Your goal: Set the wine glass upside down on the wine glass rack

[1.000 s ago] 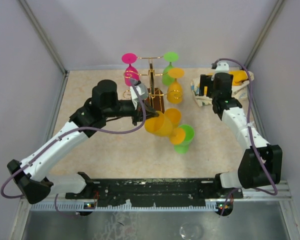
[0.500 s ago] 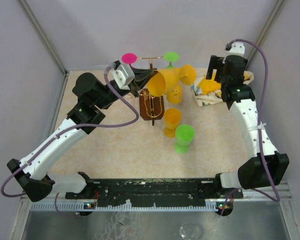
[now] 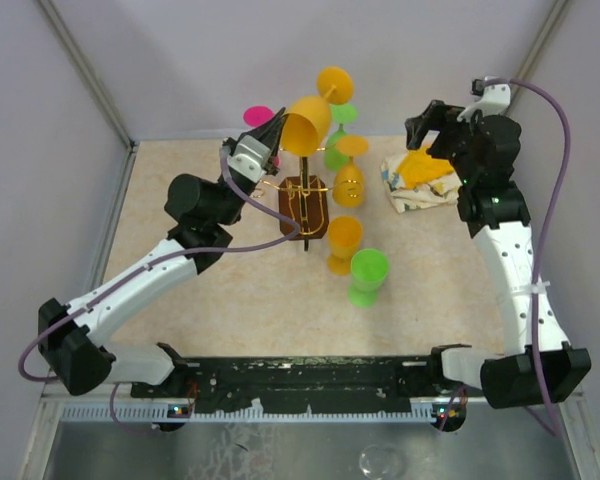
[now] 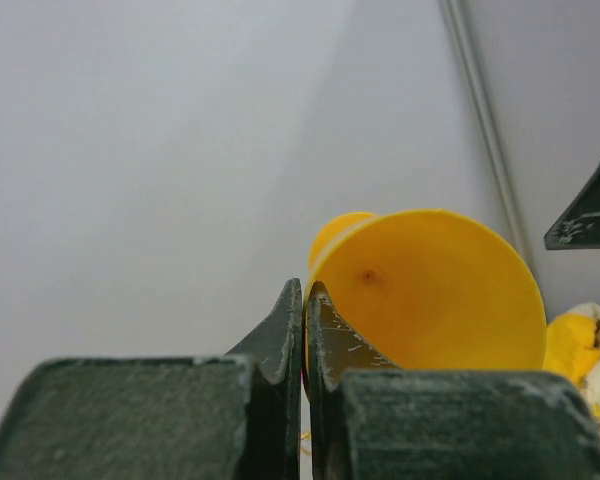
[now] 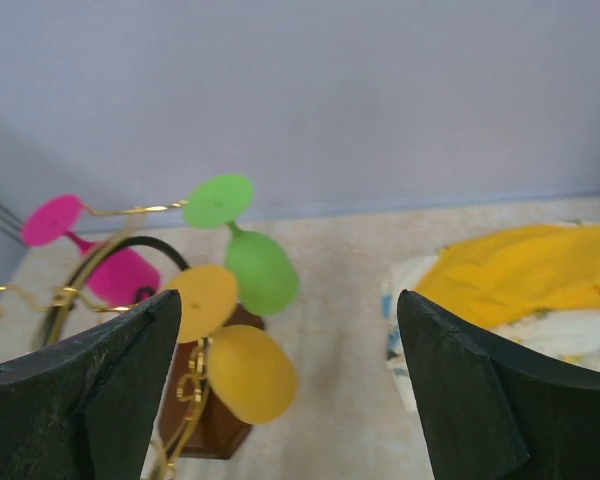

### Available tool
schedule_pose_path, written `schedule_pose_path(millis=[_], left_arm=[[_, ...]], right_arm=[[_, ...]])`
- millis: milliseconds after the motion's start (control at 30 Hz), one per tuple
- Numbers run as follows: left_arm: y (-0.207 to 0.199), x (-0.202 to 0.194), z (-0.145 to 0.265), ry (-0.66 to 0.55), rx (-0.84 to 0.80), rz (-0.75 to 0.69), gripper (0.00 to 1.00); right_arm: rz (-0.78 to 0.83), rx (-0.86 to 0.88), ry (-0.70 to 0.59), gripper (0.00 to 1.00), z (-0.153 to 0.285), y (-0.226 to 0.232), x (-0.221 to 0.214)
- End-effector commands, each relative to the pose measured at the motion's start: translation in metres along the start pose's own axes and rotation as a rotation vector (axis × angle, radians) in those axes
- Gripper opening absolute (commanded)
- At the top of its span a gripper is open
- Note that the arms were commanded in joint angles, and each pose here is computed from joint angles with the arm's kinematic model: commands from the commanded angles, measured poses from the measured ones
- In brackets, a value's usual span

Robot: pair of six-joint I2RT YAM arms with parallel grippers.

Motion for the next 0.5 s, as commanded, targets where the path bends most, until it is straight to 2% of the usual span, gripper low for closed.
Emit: schedule_pose_path(millis=[0, 267, 467], left_arm=[[0.02, 0.009, -0.004, -0.103, 0.209, -0.036, 0.0], [0.015, 0.005, -0.003, -0.143, 0.226, -0.018, 0.0], [0.016, 0.005, 0.0, -0.135, 0.234, -0.009, 0.0]], right_arm=[[-0.102, 0.309, -0.063, 0.88, 0.019, 0.038, 0.022], [-0.206, 0.496, -0.011, 0.87, 0.026, 0.056, 0.021], [-0.237, 0.521, -0.013, 0.87, 0.024, 0.058, 0.02]])
Point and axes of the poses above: each gripper's point midway between its finger pads, its own z axis back along the fingers, its own y axis along the line the jaws close on, x = y × z, the point moved 10 cm from there along z, back along the fingers, and after that the axes turned 15 degrees about -z, right-handed, at the moved point
